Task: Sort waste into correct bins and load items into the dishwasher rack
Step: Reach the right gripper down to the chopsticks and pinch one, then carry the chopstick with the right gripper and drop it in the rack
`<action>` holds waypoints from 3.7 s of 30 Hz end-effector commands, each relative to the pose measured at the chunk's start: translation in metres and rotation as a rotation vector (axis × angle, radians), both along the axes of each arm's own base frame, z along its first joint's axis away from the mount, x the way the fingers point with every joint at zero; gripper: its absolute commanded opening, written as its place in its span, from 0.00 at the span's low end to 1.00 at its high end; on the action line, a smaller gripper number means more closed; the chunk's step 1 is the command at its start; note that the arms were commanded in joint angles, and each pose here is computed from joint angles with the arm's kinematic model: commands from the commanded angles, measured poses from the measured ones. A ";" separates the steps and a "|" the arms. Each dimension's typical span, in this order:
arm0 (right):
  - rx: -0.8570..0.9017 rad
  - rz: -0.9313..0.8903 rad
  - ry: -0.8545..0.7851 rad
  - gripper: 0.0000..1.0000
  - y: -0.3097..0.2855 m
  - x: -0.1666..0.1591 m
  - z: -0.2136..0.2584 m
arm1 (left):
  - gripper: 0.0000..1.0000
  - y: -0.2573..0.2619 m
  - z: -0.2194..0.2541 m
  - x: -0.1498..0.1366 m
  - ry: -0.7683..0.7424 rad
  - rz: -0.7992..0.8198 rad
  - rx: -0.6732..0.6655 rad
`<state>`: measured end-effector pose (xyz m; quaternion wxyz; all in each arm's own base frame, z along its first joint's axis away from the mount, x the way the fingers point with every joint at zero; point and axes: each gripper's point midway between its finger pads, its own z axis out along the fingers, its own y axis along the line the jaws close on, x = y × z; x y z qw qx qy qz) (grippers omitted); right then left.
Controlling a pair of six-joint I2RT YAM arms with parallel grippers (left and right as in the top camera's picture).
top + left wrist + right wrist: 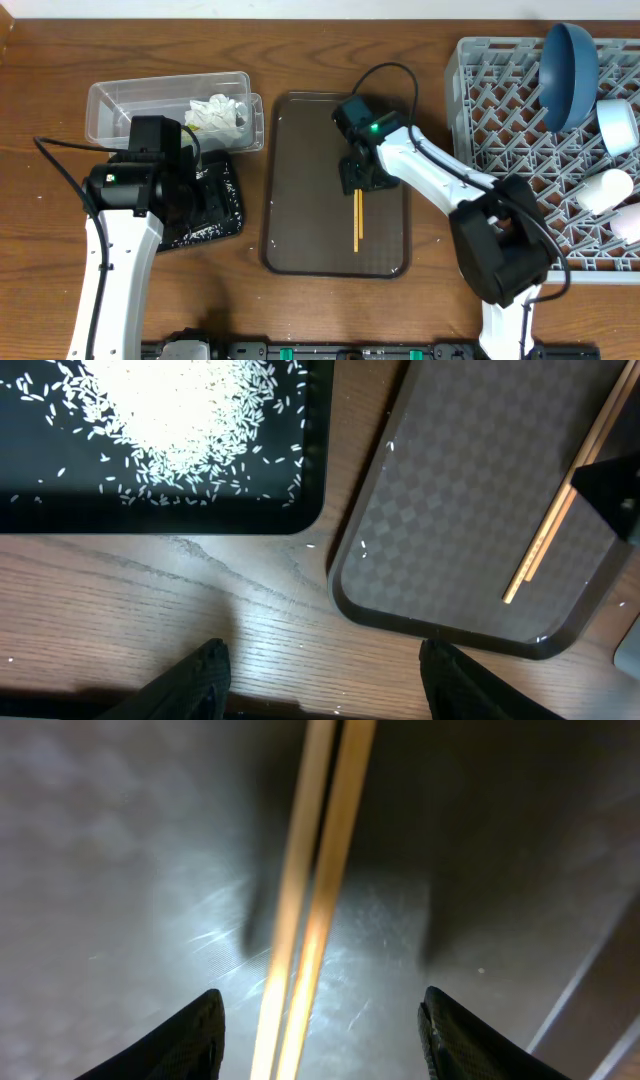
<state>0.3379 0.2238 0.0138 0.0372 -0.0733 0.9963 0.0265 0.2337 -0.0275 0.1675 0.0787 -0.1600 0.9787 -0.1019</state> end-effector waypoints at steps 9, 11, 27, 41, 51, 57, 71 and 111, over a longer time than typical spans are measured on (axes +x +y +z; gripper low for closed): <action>-0.103 -0.093 0.001 0.54 -0.017 -0.003 -0.012 | 0.64 0.003 -0.001 0.000 0.000 0.001 0.011; -0.103 -0.093 0.000 0.54 -0.017 -0.003 -0.012 | 0.64 0.003 -0.001 0.000 0.000 0.001 0.011; -0.074 -0.091 -0.021 0.59 -0.012 0.001 0.000 | 0.64 0.003 -0.001 0.000 0.000 0.001 0.011; -0.039 -0.133 -0.084 0.59 -0.025 0.012 0.030 | 0.64 0.003 -0.001 -0.001 0.005 0.001 0.011; -0.063 -0.157 -0.044 0.56 -0.037 -0.009 -0.005 | 0.64 0.003 -0.001 -0.002 0.009 0.000 0.011; -0.068 -0.151 -0.032 0.50 -0.039 -0.016 -0.016 | 0.64 0.003 -0.001 -0.002 0.009 0.001 0.011; -0.081 -0.139 0.018 0.02 -0.043 -0.035 -0.028 | 0.64 0.003 -0.001 -0.002 0.009 0.000 0.011; -0.088 -0.131 -0.115 0.01 -0.216 -0.004 0.083 | 0.64 0.003 -0.001 -0.002 0.009 0.001 0.010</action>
